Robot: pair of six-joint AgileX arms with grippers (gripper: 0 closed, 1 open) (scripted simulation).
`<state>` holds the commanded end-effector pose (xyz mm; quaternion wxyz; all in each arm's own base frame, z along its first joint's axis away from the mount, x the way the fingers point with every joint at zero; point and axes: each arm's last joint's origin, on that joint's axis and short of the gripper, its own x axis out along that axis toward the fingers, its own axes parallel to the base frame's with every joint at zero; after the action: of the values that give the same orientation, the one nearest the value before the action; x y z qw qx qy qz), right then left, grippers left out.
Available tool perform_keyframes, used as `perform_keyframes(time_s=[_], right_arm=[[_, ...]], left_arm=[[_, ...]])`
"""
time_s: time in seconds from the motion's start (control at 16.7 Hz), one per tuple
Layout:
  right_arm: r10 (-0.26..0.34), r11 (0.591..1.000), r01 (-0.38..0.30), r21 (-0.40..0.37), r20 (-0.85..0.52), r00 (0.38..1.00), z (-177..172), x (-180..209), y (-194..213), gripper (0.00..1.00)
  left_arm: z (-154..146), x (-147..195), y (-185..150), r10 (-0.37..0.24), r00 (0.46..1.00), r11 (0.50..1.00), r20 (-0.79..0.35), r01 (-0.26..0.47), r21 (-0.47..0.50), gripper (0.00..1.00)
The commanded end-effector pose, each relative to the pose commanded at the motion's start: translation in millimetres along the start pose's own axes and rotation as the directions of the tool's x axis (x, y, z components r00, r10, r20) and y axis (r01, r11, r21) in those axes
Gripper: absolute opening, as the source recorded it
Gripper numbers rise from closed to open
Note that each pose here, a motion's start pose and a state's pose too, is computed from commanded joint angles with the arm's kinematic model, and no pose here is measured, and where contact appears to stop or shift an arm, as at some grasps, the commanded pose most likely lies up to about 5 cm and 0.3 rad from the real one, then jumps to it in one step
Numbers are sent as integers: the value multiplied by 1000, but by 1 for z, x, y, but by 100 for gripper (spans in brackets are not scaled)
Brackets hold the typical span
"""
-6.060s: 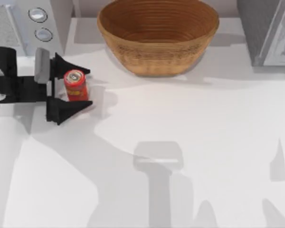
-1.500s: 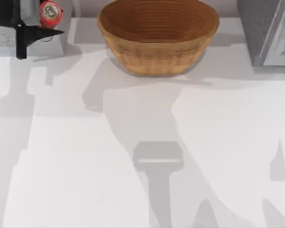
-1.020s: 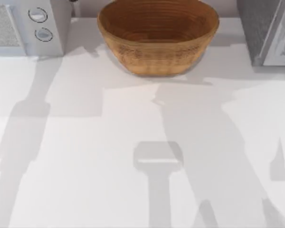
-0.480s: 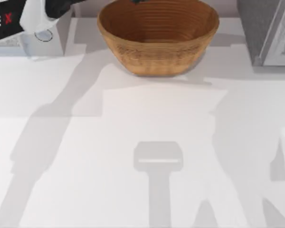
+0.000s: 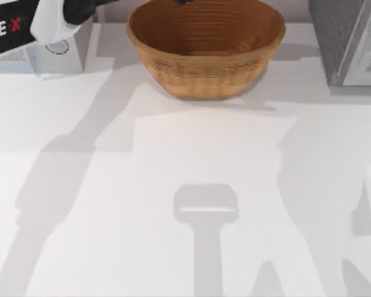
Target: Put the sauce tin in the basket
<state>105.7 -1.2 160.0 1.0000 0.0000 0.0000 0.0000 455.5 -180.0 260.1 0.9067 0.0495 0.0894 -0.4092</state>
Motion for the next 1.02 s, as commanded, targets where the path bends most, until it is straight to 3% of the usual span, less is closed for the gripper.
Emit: perform_keyframes(time_s=[0.42, 0.72, 1.02], right_arm=[[0, 1000, 0, 0, 0, 1000, 0, 0, 0, 100], [0, 1000, 0, 0, 0, 1000, 0, 0, 0, 100], [0, 1000, 0, 0, 0, 1000, 0, 0, 0, 100]], left_arm=[[-16, 52, -1, -1, 1000, 1000, 4, 1, 1, 0], [-18, 57, -2, -1, 1000, 1000, 4, 1, 0, 0], [-18, 57, -2, -1, 1000, 1000, 4, 1, 0, 38]])
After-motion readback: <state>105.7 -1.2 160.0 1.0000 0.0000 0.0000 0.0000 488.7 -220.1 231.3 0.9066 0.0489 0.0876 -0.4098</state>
